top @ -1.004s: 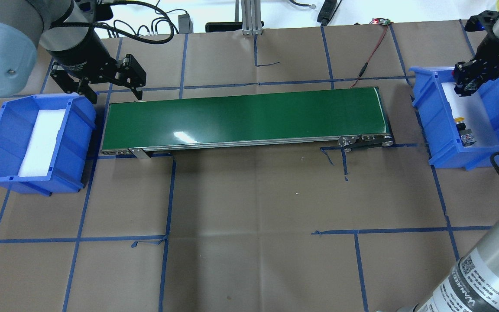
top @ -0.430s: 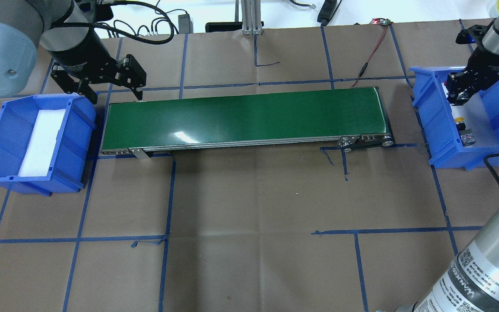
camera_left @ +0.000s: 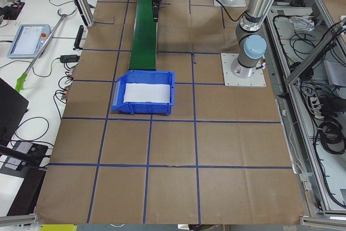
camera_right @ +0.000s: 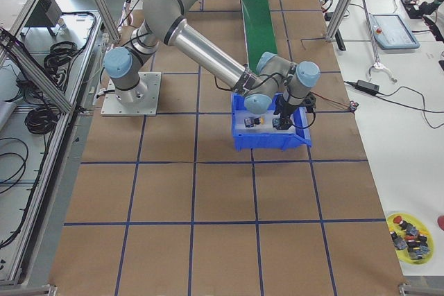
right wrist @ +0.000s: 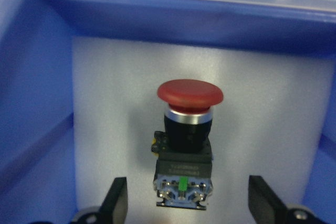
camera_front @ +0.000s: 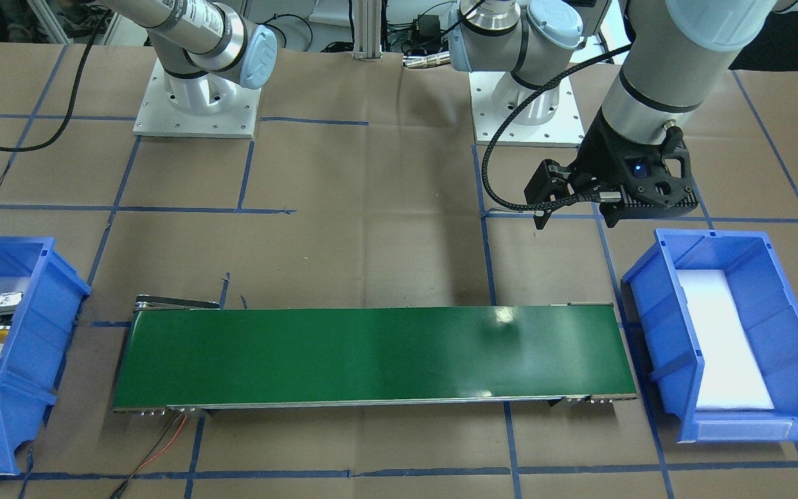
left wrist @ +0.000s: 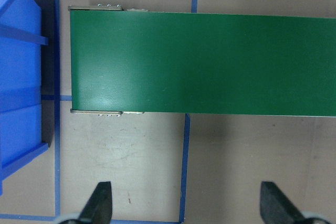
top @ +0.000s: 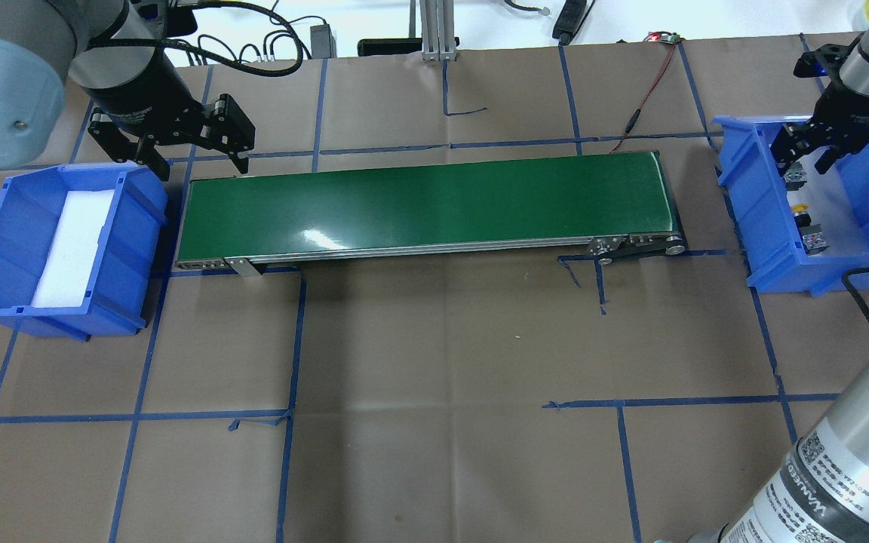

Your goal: Transport two buttons from left to right

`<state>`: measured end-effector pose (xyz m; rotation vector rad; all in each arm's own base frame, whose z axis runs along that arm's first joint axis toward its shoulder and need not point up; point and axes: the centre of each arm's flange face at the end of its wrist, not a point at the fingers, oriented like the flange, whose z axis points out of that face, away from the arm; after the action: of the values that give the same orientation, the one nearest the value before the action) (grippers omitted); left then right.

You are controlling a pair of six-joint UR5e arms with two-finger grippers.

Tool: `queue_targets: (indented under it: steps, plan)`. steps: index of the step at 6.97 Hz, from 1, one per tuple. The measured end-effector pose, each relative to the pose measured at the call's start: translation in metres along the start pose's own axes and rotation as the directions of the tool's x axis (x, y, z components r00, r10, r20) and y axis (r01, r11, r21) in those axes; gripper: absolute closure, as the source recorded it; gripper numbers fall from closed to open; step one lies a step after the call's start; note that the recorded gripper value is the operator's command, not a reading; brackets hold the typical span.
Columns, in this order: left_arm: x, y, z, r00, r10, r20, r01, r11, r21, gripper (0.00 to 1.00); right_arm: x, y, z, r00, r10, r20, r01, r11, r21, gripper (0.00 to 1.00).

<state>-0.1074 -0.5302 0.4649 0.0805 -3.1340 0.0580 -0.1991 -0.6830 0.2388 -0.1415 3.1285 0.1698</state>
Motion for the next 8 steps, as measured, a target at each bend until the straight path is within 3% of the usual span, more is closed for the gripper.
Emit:
queue_targets:
  steps: [2, 4, 7, 8]
  plan:
    - [0.0, 0.0, -0.001, 1.0, 0.0, 0.0, 0.0, 1.0, 0.001, 0.0, -0.003, 0.007, -0.044, 0.999, 0.006, -0.032, -0.005, 0.999, 0.05, 0.0]
    - [0.0, 0.0, -0.001, 1.0, 0.0, 0.0, 0.0, 1.0, 0.001, 0.0, -0.035, 0.03, -0.131, 0.995, 0.068, -0.073, -0.057, 0.989, 0.139, 0.0]
    - [0.0, 0.0, -0.001, 1.0, 0.0, 0.0, 0.0, 1.0, 0.002, 0.0, -0.185, 0.088, -0.234, 0.987, 0.157, -0.041, -0.149, 0.978, 0.146, 0.0]
    - [0.0, 0.0, -0.001, 1.0, 0.0, 0.0, 0.0, 1.0, 0.002, 0.0, -0.249, 0.114, -0.253, 0.987, 0.159, -0.035, -0.152, 0.978, 0.145, 0.0]
